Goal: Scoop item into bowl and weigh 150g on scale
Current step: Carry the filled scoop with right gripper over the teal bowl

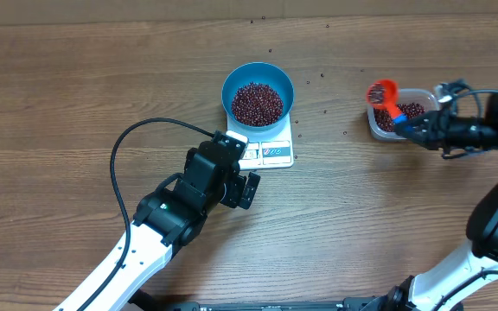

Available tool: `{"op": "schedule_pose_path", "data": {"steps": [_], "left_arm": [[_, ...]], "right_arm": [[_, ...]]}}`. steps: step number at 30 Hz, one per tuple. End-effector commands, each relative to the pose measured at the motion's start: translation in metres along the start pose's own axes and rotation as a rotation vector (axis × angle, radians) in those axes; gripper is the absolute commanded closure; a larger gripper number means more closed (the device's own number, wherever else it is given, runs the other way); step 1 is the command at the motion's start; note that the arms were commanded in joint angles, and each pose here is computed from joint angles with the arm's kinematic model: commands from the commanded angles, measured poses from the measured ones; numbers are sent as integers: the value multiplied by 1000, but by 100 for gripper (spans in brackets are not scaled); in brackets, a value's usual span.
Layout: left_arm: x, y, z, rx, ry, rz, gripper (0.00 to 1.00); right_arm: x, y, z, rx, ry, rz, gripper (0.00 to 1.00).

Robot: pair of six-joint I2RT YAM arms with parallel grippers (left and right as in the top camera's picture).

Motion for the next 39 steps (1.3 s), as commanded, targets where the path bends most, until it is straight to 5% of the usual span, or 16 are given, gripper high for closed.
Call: {"op": "schedule_pose_path", "data": {"steps": [1, 16, 26, 39], "left_arm": [[-2, 3, 0, -16, -4, 7, 0], [-2, 3, 0, -16, -4, 7, 0], [-2, 3, 0, -16, -4, 7, 0], [-2, 3, 0, -16, -4, 7, 0]], "right_arm": [[-14, 27, 8, -36, -2, -96, 96], [-7, 92, 99, -98, 188, -238, 96], [-9, 99, 151, 123, 250, -303, 96], [-31, 137, 167, 746, 176, -592, 96]]}}
Point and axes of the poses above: each gripper's point midway between its finger pads, its own z axis out along the fingers, its own y axis along the line the jaws close on, x = y × z, the point moved 2 cm from there along -z, back along the fingers, and after that the axes turned 1 degree about -z, right-handed, at the moved point
